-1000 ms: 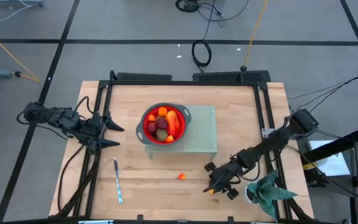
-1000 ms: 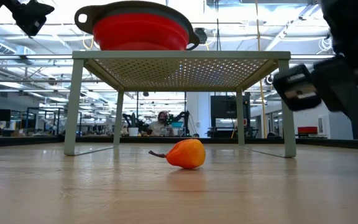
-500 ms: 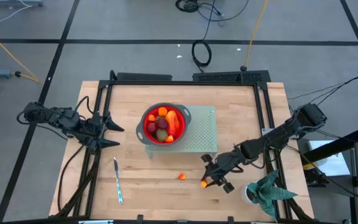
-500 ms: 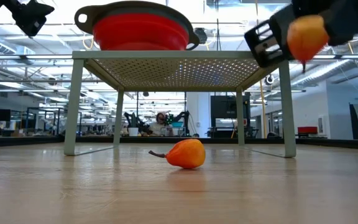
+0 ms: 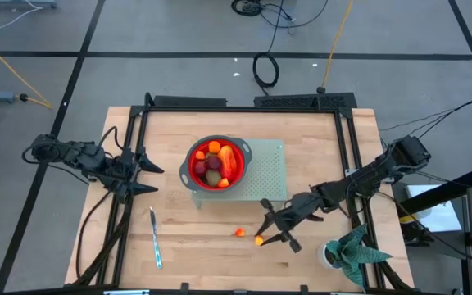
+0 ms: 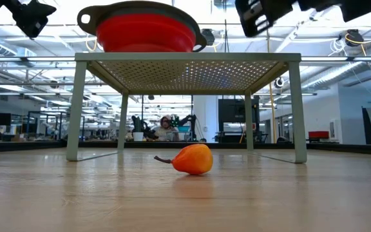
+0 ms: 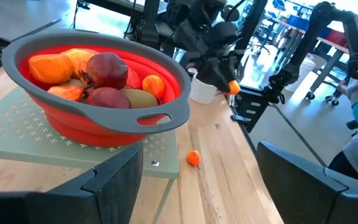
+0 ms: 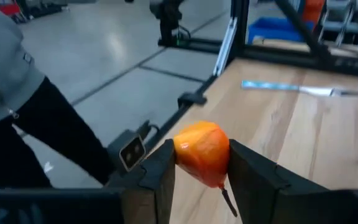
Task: Pick & Place Fruit
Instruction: Put the peach fruit into the strainer
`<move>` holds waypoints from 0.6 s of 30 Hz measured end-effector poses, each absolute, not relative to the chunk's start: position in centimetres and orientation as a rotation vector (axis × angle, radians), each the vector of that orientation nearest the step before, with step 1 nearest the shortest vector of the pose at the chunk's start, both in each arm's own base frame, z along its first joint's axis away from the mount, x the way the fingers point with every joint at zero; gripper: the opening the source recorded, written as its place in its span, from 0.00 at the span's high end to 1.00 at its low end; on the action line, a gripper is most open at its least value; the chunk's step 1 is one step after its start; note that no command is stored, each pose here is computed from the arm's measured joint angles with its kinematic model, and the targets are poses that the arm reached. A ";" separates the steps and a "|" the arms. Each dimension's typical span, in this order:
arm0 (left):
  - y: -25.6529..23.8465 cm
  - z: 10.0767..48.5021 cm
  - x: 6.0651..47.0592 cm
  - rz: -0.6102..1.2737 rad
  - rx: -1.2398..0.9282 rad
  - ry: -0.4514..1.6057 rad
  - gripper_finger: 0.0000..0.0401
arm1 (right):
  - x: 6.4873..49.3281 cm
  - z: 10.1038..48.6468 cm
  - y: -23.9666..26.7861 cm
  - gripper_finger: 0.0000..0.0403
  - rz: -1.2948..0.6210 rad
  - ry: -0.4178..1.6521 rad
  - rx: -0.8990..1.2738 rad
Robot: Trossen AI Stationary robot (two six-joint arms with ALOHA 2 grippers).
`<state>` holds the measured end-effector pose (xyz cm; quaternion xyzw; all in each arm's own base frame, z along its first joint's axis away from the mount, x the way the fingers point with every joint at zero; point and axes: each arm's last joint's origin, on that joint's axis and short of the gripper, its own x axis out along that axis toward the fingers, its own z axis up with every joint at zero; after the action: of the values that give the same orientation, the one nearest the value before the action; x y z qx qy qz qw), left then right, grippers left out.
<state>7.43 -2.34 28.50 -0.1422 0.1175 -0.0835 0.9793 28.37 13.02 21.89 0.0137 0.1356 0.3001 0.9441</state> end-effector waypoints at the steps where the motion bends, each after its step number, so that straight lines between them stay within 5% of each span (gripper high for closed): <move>1: -2.3 28.5 7.4 -0.168 -0.286 0.237 0.23 | 28.4 22.0 13.0 0.69 0.613 0.262 0.021; 18: -2.3 28.5 7.4 -0.182 -0.173 0.227 0.23 | 30.1 26.1 9.1 0.69 0.327 -0.147 0.253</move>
<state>7.43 -2.34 28.49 -0.0861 0.1127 -0.0904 0.9858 30.07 9.12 26.08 0.1253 -0.0728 0.1621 0.9761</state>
